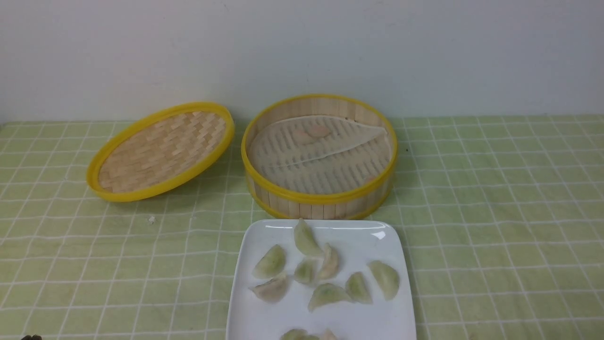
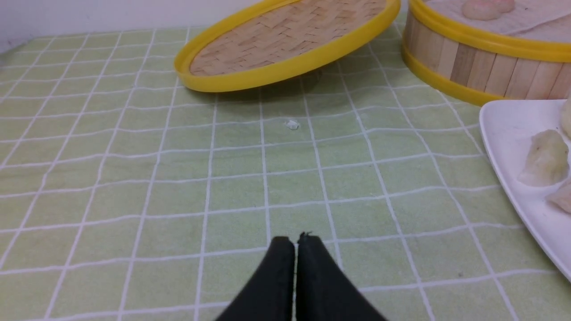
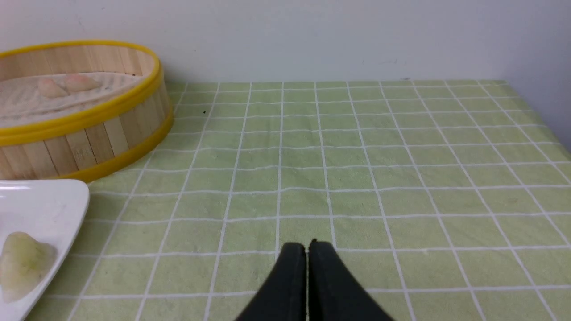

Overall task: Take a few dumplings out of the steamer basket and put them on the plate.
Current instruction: Use the left arm to grab a dumpling from the steamer

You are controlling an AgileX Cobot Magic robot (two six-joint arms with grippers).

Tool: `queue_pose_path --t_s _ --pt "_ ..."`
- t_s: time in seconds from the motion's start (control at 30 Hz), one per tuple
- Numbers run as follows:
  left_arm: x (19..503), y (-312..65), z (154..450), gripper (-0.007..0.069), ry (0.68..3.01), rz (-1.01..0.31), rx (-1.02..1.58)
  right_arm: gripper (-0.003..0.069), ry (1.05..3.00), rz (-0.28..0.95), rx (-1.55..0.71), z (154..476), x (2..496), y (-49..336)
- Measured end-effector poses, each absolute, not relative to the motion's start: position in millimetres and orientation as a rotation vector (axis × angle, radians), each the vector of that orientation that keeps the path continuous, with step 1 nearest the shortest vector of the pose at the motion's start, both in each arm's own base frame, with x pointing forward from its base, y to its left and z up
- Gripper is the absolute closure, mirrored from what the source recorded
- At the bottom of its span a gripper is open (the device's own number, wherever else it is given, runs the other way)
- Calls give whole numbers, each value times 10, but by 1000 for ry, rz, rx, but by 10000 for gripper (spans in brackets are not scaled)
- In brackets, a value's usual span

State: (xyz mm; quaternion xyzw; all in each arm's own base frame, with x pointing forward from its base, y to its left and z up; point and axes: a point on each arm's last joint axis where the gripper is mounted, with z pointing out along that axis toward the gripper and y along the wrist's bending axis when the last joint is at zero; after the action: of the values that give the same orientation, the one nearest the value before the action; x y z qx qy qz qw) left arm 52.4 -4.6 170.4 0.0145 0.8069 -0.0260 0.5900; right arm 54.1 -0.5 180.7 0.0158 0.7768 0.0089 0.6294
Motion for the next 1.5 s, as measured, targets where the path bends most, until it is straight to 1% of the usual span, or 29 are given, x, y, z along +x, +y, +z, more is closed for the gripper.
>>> queue_pose_path --t_s 0.07,0.17,0.2,0.23,0.3,0.43,0.5,0.57,0.63,0.67,0.7,0.73,0.77,0.8,0.83,0.9,0.93,0.97,1.0,1.03,1.07,1.1,1.13,1.2,1.37,1.43,1.5 --pt "533 -47 1727 631 1848 -74 18 662 1779 20 36 1807 541 -5" --pt "550 -57 1800 631 1765 -161 -68 662 1779 20 36 1807 541 -5" --pt "563 -56 1885 631 1667 -264 -174 662 1779 20 36 1807 541 -5" --pt "568 -43 1952 631 1586 -331 -251 662 1779 20 36 1807 541 -5" --pt "565 -2 2059 631 1451 -393 -342 662 1779 20 36 1807 541 -5" --pt "499 150 2301 631 1120 -443 -501 662 1779 20 36 1807 541 -5" --pt "460 179 2420 631 1041 -459 -524 662 1779 20 36 1807 541 -5" --pt "399 171 2655 631 986 -481 -500 662 1779 20 36 1807 541 -5" --pt "362 131 2931 631 989 -482 -441 662 1779 20 36 1807 541 -5" --pt "342 102 3141 631 1000 -477 -398 662 1779 20 36 1807 541 -5" --pt "357 67 3312 631 1042 -465 -357 662 1779 20 36 1807 541 -5" --pt "406 37 3396 631 1107 -452 -327 662 1779 20 36 1807 541 -5" --pt "477 -11 3582 631 1208 -438 -281 662 1779 20 36 1807 541 -5" --pt "541 -44 3696 631 1293 -431 -254 662 1778 20 36 1808 541 -5" --pt "677 -101 3868 631 1465 -429 -214 662 1774 21 37 1811 542 -5" --pt "793 -151 4030 631 1615 -429 -175 662 1753 45 54 1819 547 0" --pt "886 -176 4015 631 1720 -431 -162 662 1735 69 74 1832 551 4" --pt "1013 -214 4059 631 1865 -433 -129 662 1698 123 118 1857 557 11" --pt "1236 -268 4085 631 2071 -435 -58 662 1612 246 223 1928 563 19" --pt "1350 -292 4104 631 2152 -438 -15 662 1561 315 287 1967 564 17" --pt "1417 -302 4067 631 2203 -439 4 662 1545 351 321 1977 564 17" --pt "1637 -336 4016 631 2323 -445 86 662 1458 466 430 2036 562 3" --pt "1836 -361 3947 631 2399 -458 149 662 1390 541 506 2078 558 -16" --pt "2114 -404 3823 631 2479 -485 226 662 1317 617 589 2116 552 -42" --pt "2629 -665 3533 631 2559 -500 441 662 1209 666 663 2175 537 -94" --pt "2821 -826 3479 631 2541 -483 532 662 1256 705 644 2234 531 -50" --pt "2984 -993 3459 631 2516 -470 617 662 1341 717 549 2417 494 30"
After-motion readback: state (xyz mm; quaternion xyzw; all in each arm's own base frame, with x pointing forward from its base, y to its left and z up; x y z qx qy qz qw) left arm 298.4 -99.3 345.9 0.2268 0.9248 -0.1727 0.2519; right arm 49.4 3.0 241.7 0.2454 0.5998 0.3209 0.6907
